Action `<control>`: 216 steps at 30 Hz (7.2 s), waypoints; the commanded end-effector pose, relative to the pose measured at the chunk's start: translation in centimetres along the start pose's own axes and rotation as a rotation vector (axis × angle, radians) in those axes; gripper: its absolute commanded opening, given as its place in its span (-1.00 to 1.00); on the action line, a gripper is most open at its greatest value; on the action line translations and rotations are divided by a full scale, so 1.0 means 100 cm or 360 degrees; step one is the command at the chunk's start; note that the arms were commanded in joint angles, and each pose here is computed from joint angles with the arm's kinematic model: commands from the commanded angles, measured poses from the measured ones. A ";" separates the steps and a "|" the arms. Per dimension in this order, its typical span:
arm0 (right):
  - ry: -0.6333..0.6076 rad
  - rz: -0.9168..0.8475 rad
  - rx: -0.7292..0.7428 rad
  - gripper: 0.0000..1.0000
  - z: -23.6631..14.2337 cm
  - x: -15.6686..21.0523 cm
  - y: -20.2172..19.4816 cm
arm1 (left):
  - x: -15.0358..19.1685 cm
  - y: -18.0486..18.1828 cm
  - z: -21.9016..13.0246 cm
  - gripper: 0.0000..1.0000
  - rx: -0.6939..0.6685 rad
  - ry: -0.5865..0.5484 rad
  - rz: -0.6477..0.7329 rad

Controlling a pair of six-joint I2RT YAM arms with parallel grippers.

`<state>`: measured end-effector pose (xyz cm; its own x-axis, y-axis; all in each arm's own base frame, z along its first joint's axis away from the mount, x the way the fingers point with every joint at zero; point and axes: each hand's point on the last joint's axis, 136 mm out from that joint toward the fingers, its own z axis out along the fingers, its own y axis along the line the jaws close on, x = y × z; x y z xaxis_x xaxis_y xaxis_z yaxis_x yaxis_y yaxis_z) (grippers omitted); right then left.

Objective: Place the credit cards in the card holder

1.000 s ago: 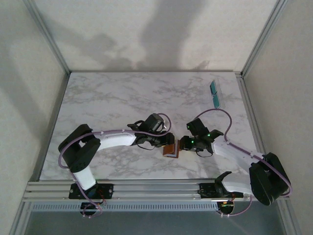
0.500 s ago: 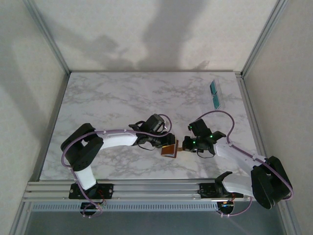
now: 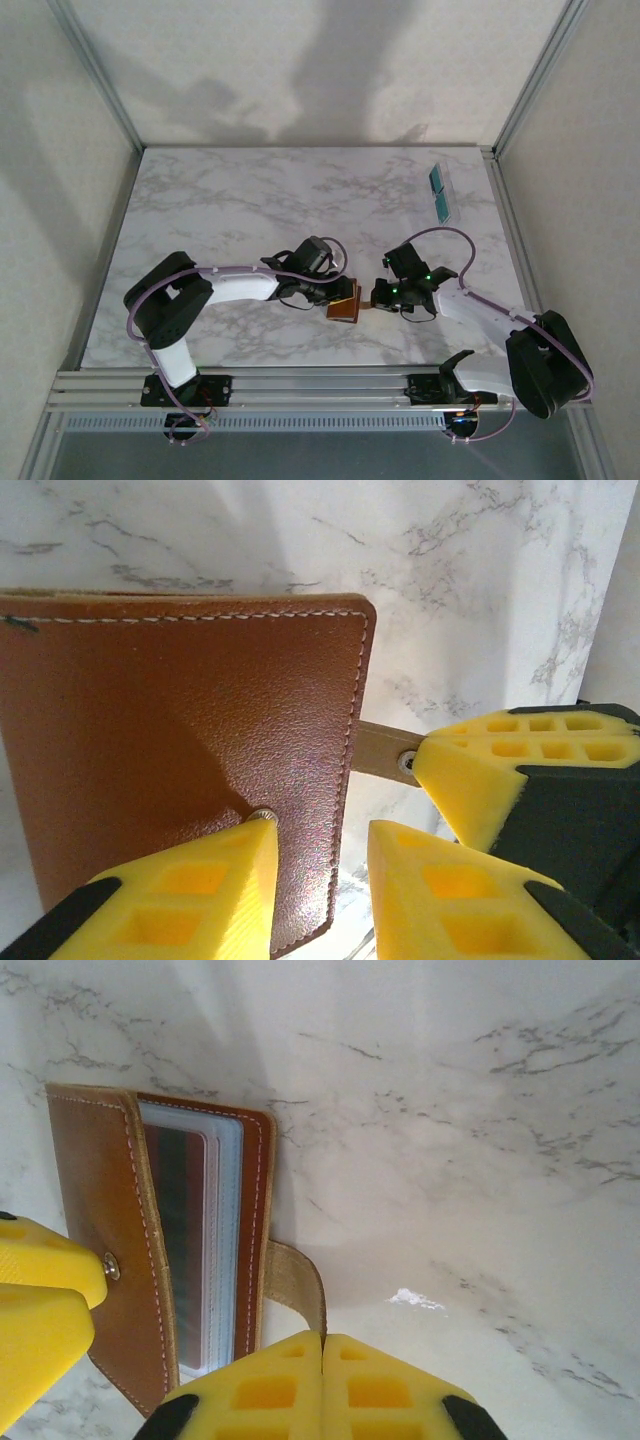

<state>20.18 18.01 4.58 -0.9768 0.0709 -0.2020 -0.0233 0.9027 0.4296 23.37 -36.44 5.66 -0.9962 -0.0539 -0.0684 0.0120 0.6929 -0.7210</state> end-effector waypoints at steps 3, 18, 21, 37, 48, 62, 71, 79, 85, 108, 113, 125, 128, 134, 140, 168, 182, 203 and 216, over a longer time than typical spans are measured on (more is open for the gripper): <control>-0.0019 0.0001 -0.0071 -1.00 -0.009 -0.002 0.009 | -0.005 0.008 -0.015 -0.41 -0.0031 -0.0057 -0.0013; -0.0012 -0.0021 -0.0059 -1.00 -0.014 -0.002 0.010 | 0.008 0.043 -0.017 -0.54 -0.0145 -0.0100 -0.0068; -0.0002 -0.0026 -0.0049 -1.00 -0.014 0.000 0.009 | 0.008 0.047 -0.015 -0.54 -0.0169 -0.0092 -0.0061; 0.0056 -0.0053 -0.0419 -1.00 -0.013 -0.014 0.062 | 0.019 0.064 0.000 -0.54 -0.0215 -0.0024 -0.0110; 0.0111 -0.0071 -0.0435 -1.00 -0.003 -0.014 0.065 | 0.015 0.063 -0.004 -0.38 -0.0265 -0.0082 -0.0105; 0.0198 -0.0065 -0.0345 -1.00 0.020 -0.010 0.053 | 0.018 0.076 0.004 -0.45 -0.0391 -0.0073 -0.0082; 0.0187 -0.0086 -0.0341 -1.00 0.021 -0.017 0.055 | 0.023 0.082 0.007 -0.53 -0.0402 -0.0062 -0.0094; 0.0158 -0.0081 -0.0327 -1.00 0.026 -0.022 0.053 | 0.024 0.080 0.005 -0.56 -0.0398 -0.0068 -0.0092; 0.0155 -0.0068 -0.0339 -1.00 0.031 -0.023 0.054 | 0.024 0.077 0.006 -0.57 -0.0376 -0.0058 -0.0097; 0.0259 -0.0027 -0.0350 -1.00 0.041 -0.008 0.048 | 0.025 0.078 0.004 -0.58 -0.0383 -0.0068 -0.0094; 0.0291 -0.0013 -0.0346 -1.00 0.046 -0.004 0.045 | 0.025 0.079 0.004 -0.59 -0.0386 -0.0065 -0.0098; 0.0400 0.0067 -0.0067 -1.00 0.061 0.015 0.007 | 0.025 0.080 0.004 -0.59 -0.0384 -0.0078 -0.0109; 0.0433 0.0090 0.0028 -1.00 0.064 0.021 -0.006 | 0.025 0.082 0.003 -0.60 -0.0386 -0.0086 -0.0118; 0.0501 0.0122 0.0190 -1.00 0.068 0.032 -0.027 | 0.025 0.082 0.001 -0.59 -0.0389 -0.0097 -0.0117; 0.0581 0.0155 0.0272 -1.00 0.068 0.043 -0.038 | 0.023 0.081 0.001 -0.59 -0.0389 -0.0100 -0.0117; 0.0767 0.0234 -0.0006 -1.00 0.051 0.043 -0.012 | 0.015 0.088 -0.009 -0.58 -0.0412 -0.0238 -0.0093; 0.0829 0.0132 -0.0036 -1.00 0.046 0.034 -0.007 | 0.011 0.082 -0.016 -0.59 -0.0429 -0.0261 -0.0080; 0.0756 0.0109 -0.0617 -1.00 0.020 -0.001 0.054 | 0.012 0.066 -0.006 -0.54 -0.0315 -0.0191 -0.0016; 0.0702 -0.0048 -0.0697 -0.94 0.014 -0.008 0.063 | -0.002 0.071 -0.041 -0.54 -0.0355 -0.0340 -0.0041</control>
<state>20.58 23.55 4.59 -0.9682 -0.1729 0.1806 0.0138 0.6844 0.7289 22.73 -30.41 2.61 -0.9683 -0.1812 -0.1721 -0.0477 0.8099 -0.5846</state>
